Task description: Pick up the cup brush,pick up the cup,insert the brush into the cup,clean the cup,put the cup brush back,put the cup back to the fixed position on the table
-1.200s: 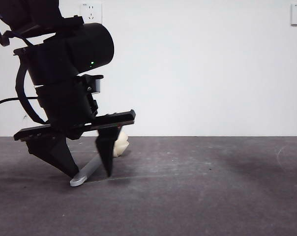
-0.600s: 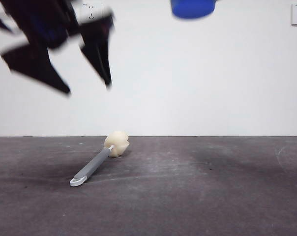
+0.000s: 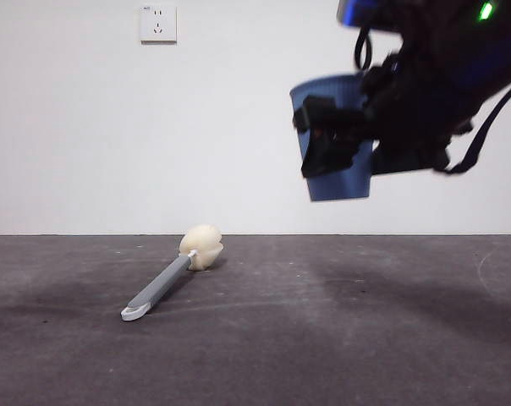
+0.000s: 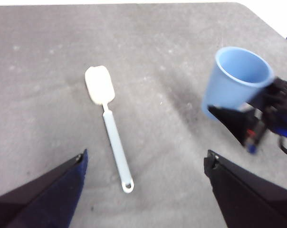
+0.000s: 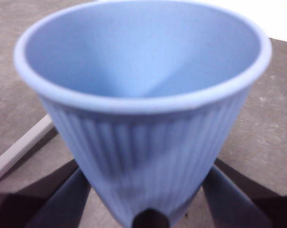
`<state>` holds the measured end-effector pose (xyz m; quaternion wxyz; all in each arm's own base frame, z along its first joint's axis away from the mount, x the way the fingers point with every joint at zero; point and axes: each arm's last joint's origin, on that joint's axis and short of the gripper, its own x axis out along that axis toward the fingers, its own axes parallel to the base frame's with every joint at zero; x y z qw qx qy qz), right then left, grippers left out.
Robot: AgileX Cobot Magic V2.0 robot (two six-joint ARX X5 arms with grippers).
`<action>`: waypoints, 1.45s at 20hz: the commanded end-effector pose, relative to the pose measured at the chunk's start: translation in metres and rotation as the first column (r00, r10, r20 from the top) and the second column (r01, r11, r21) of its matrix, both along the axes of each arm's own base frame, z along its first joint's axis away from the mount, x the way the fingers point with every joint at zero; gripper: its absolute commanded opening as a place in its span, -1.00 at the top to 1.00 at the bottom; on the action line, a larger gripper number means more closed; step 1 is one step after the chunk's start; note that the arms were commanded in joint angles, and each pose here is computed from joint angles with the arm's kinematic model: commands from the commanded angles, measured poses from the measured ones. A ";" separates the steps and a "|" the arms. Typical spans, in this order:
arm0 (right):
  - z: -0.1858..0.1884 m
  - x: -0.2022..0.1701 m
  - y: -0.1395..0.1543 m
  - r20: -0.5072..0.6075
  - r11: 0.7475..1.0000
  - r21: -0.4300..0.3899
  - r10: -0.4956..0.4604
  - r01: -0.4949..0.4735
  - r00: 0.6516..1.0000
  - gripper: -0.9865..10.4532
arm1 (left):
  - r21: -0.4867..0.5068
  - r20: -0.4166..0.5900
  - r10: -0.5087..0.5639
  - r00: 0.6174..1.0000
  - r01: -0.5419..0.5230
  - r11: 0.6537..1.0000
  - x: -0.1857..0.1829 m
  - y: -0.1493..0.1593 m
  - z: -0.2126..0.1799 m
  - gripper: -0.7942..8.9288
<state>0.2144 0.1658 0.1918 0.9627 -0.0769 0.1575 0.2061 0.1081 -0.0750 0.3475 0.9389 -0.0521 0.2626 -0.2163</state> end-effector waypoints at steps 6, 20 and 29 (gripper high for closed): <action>-0.051 0.032 -0.005 -0.058 1.000 -0.003 -0.021 0.021 0.998 0.86 | 0.037 -0.031 -0.003 1.000 0.004 0.999 -0.008 0.006 -0.004 -0.01; -0.083 0.054 -0.027 -0.121 1.000 0.024 0.018 -0.015 0.993 0.86 | 0.032 -0.025 -0.002 1.000 0.003 0.999 -0.007 0.006 -0.004 -0.01; -0.093 0.049 -0.029 -0.231 0.999 -0.015 0.029 -0.033 0.973 0.04 | 0.033 -0.027 -0.002 1.000 0.003 0.999 -0.007 0.006 -0.004 -0.01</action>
